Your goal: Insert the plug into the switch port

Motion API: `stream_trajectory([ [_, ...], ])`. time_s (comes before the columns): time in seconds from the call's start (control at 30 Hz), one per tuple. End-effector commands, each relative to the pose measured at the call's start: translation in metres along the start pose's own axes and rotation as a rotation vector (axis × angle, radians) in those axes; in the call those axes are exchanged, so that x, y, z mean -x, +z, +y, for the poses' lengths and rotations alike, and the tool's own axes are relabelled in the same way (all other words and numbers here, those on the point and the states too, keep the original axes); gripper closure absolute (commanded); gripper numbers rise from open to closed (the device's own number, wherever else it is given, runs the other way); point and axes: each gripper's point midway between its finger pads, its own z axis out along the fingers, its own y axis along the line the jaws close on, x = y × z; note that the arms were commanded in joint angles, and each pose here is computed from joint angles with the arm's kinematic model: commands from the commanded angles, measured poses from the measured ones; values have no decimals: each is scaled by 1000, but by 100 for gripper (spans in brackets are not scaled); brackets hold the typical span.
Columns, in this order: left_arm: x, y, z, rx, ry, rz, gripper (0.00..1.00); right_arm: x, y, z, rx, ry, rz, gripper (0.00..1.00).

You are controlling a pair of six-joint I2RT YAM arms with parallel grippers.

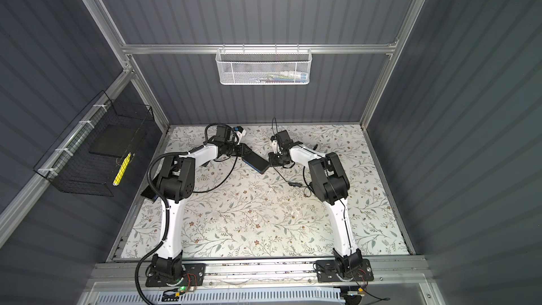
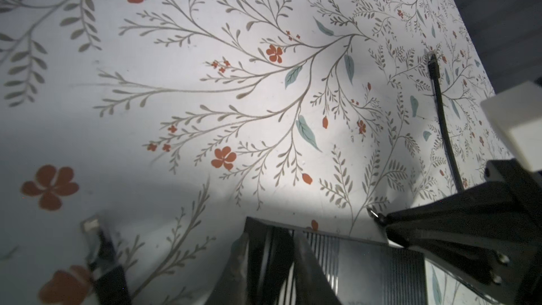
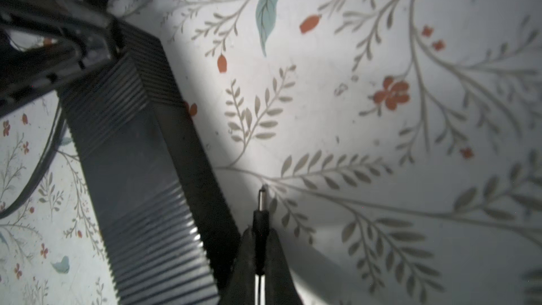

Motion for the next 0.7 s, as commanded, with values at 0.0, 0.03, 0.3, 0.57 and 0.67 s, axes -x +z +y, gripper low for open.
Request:
stream_trajectory([
  [0.0, -19, 11, 0, -19, -19, 60, 73, -5, -17, 9, 8, -5, -12, 99],
  [0.03, -18, 12, -2, -26, -15, 59, 73, -11, -21, 7, 1, -5, -7, 99],
  [0.3, -17, 24, -29, -67, 18, 60, 73, -41, -58, 10, -6, -33, -30, 99],
  [0.57, -13, 32, -44, -87, 38, 55, 72, -69, -53, 23, 14, -86, -29, 99],
  [0.67, -14, 31, -44, -86, 45, 58, 73, -74, -50, 21, -2, -100, -28, 99],
])
